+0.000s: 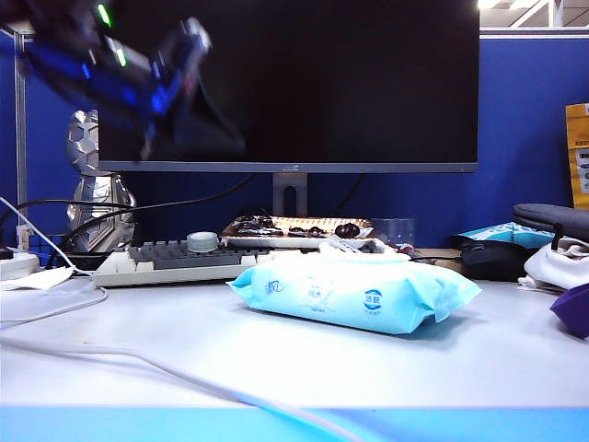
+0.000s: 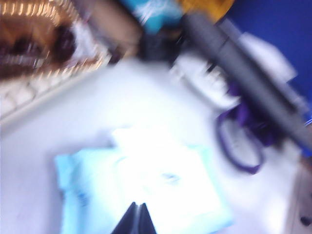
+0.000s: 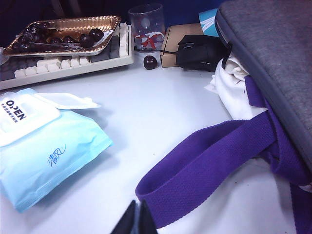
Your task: Pull out a wet wipe from the sky blue wet wipes packet and place it on the table.
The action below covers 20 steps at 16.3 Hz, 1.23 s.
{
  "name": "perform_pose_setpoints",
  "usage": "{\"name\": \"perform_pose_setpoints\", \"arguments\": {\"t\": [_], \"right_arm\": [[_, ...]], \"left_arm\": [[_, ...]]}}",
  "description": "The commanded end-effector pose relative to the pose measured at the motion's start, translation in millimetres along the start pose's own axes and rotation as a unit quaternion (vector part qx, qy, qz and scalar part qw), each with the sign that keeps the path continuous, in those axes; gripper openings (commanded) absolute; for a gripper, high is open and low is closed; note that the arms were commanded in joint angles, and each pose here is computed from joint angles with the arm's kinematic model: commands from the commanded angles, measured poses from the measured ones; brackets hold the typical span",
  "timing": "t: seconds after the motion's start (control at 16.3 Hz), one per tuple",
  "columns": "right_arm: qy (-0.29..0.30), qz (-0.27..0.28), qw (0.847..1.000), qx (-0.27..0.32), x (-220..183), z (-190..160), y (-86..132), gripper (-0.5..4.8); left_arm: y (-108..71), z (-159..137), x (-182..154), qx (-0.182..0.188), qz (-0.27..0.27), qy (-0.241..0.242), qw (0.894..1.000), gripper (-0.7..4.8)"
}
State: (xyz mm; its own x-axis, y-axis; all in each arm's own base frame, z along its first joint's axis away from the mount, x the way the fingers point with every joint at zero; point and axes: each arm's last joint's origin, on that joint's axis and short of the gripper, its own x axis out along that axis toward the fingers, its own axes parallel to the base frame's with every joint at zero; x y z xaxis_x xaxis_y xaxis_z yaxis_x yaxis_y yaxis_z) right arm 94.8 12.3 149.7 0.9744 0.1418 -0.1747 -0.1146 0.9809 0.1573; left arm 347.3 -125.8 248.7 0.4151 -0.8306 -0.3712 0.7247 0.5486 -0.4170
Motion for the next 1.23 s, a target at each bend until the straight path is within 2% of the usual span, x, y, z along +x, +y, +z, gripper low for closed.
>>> {"name": "perform_pose_setpoints", "arguments": {"t": [0.06,0.12,0.31,0.43,0.55,0.61,0.67,0.8,0.86,1.1,1.23], "right_arm": [[-0.002,0.0,1.0,0.0,0,1,0,-0.04],[-0.002,0.0,1.0,0.0,0,1,0,-0.04],[-0.002,0.0,1.0,0.0,0,1,0,-0.04],[-0.002,0.0,1.0,0.0,0,1,0,-0.04],[-0.002,0.0,1.0,0.0,0,1,0,-0.04],[-0.002,0.0,1.0,0.0,0,1,0,-0.04],[-0.002,0.0,1.0,0.0,0,1,0,-0.04],[-0.002,0.0,1.0,0.0,0,1,0,-0.04],[-0.003,0.0,1.0,0.0,0,1,0,-0.04],[-0.002,0.0,1.0,0.0,0,1,0,-0.04],[-0.002,0.0,1.0,0.0,0,1,0,-0.04]], "left_arm": [[4.8,-3,21,0.028,-0.011,0.014,0.999,-0.03],[5.1,-4,29,0.027,-0.018,0.019,0.999,-0.03],[-12.4,-4,55,0.043,-0.049,0.033,0.997,-0.01],[-24.4,-5,64,0.076,-0.06,0.039,0.994,0.41],[-24.7,-6,65,0.092,-0.052,0.042,0.993,0.67],[-23.3,-6,65,0.093,-0.031,0.044,0.994,0.69],[-21.0,-8,64,0.107,0.003,0.05,0.993,1.17],[-17.7,-10,64,0.117,0.041,0.064,0.99,2.81],[-17.0,-12,63,0.131,0.05,0.073,0.987,3.12],[-17.5,-18,68,0.168,0.063,0.093,0.979,3.12],[-16.8,-27,76,0.172,0.073,0.118,0.975,3.11]]}}
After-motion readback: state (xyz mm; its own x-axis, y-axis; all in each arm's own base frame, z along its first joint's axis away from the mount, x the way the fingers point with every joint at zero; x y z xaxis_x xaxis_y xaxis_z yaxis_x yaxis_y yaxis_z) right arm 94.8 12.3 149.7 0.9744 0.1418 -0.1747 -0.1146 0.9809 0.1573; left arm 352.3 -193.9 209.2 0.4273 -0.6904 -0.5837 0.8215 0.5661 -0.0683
